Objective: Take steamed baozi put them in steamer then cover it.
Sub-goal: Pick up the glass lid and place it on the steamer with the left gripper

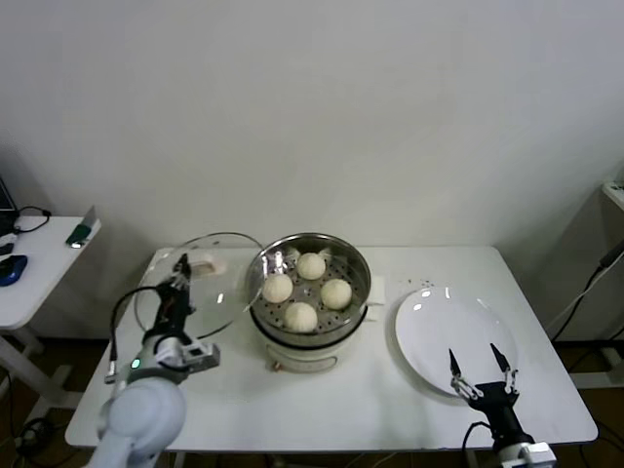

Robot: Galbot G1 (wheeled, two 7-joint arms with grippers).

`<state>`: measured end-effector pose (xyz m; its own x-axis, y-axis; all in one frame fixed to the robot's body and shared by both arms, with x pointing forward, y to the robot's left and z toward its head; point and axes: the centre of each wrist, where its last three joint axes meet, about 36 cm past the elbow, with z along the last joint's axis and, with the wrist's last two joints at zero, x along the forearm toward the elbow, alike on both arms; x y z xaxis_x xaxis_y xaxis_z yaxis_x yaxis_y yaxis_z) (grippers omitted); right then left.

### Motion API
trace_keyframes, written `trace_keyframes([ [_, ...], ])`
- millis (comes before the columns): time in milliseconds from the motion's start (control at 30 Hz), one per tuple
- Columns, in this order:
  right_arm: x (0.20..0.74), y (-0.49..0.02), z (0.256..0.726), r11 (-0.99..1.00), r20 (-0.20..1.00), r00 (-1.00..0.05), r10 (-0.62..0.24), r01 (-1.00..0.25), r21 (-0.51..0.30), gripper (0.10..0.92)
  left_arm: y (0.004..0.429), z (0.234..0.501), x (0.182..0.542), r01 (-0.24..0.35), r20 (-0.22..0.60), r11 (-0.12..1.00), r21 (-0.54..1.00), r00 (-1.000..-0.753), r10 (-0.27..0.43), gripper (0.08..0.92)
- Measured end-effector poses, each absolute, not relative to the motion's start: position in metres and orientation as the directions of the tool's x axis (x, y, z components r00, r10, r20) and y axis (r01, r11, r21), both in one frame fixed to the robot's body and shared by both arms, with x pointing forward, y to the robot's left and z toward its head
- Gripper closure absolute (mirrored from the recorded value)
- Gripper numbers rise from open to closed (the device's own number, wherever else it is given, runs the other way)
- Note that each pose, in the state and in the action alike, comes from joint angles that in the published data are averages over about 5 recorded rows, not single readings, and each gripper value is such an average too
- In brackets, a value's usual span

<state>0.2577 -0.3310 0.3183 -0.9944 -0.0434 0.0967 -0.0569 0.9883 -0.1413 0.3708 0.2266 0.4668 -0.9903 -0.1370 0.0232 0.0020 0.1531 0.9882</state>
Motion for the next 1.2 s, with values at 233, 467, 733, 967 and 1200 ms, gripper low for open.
trace_keyframes([
  [233,0.256,-0.333,0.316,0.988,0.101,-0.994,-0.04,-0.054,-0.144,0.2,0.181,0.466,0.381,0.015,0.031,0.162,0.987,-0.995,-0.1,0.858],
  [467,0.256,-0.338,0.317,0.987,0.1,-0.994,-0.035,-0.05,-0.153,0.2,0.134,0.467,0.391,0.019,0.029,0.175,0.984,-0.998,-0.059,0.858],
  [733,0.257,-0.34,0.321,0.986,0.089,-0.996,-0.033,-0.047,-0.16,0.2,0.082,0.467,0.401,0.013,0.017,0.19,0.982,-1.0,-0.016,0.858],
  [967,0.256,-0.345,0.321,0.985,0.089,-0.996,-0.029,-0.043,-0.165,0.2,0.048,0.463,0.411,0.011,0.01,0.186,0.983,-1.0,0.01,0.858],
  [1200,0.255,-0.351,0.323,0.985,0.086,-0.996,-0.019,-0.034,-0.169,0.2,0.034,0.449,0.418,0.026,0.024,0.161,0.987,-1.0,0.013,0.858],
])
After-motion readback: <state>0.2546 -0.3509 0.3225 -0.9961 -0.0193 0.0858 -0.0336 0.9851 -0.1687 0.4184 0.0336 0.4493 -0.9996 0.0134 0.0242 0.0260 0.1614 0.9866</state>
